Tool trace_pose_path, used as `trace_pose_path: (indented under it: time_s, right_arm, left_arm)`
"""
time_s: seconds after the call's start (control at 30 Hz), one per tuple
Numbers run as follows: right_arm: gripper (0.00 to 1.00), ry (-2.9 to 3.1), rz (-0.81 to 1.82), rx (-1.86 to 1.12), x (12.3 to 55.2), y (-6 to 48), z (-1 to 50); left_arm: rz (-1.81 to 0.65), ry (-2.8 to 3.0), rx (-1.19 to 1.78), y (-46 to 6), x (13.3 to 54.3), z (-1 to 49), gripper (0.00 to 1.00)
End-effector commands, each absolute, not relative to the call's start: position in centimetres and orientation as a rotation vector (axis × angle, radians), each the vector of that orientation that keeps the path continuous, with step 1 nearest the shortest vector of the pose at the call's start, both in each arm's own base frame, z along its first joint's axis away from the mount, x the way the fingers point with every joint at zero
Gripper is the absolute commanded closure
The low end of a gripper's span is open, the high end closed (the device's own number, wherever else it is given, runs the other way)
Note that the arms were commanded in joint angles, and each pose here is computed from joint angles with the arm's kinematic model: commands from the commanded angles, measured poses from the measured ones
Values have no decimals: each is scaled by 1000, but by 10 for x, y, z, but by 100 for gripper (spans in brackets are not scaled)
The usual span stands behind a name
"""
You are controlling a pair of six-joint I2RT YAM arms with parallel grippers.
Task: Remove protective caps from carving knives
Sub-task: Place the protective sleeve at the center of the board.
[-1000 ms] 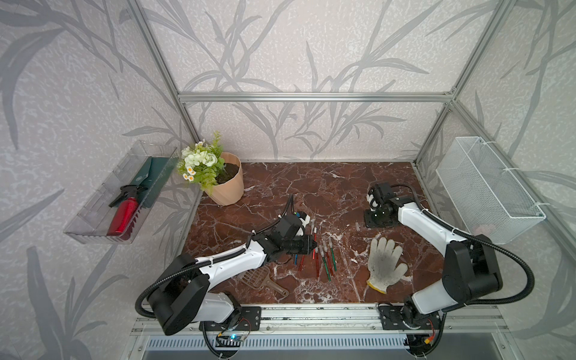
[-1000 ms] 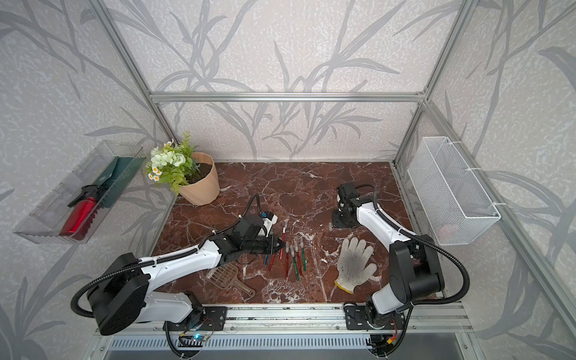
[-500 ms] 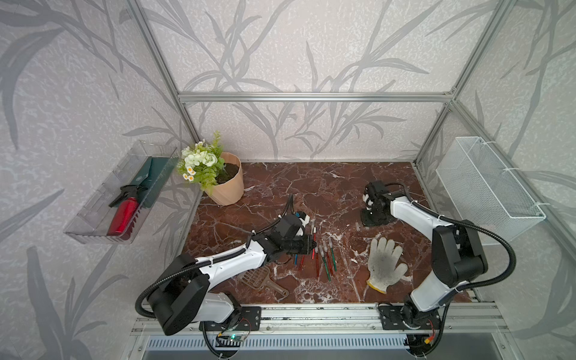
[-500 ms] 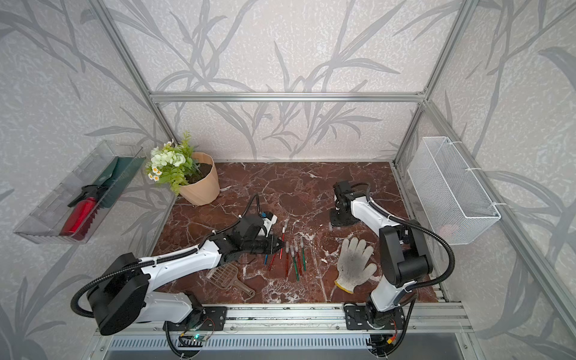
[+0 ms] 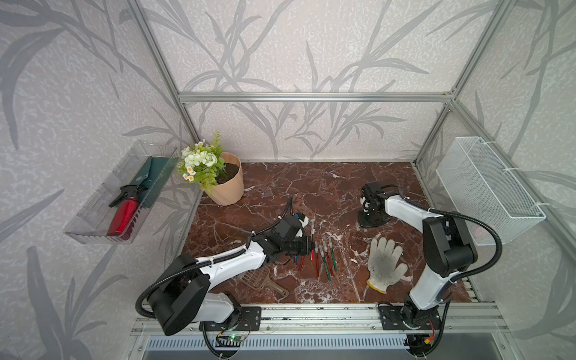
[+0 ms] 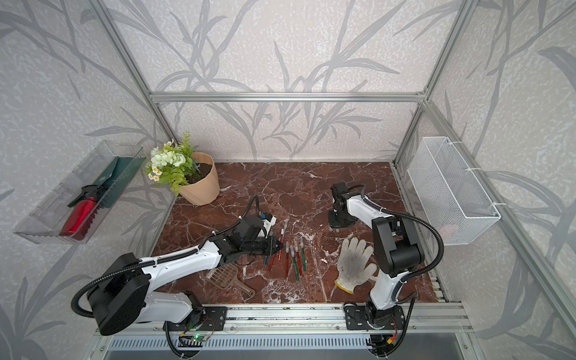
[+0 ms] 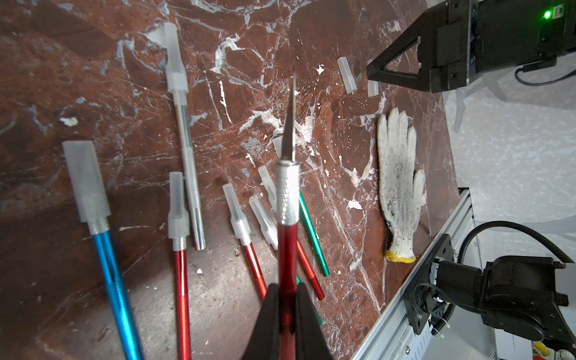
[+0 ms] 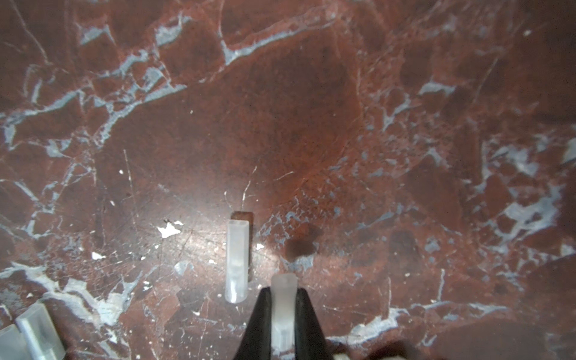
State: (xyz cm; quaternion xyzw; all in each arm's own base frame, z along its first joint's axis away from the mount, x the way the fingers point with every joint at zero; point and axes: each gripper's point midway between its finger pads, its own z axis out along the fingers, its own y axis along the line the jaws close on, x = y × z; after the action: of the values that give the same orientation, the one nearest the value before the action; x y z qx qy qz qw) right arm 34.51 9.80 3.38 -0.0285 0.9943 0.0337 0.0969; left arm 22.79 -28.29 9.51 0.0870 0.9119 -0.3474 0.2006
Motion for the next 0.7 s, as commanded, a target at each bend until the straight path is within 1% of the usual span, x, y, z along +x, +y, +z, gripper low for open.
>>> trace_pose_path:
  time_s: [0.0, 0.67]
  right_arm:
    - [86, 2930, 117, -90, 354, 103, 37]
    - [85, 2939, 149, -91, 360, 109, 27]
  left_arm:
    - [-951, 2538, 237, -278, 229, 96, 96]
    - [-944, 2544, 240, -278, 231, 98, 96]
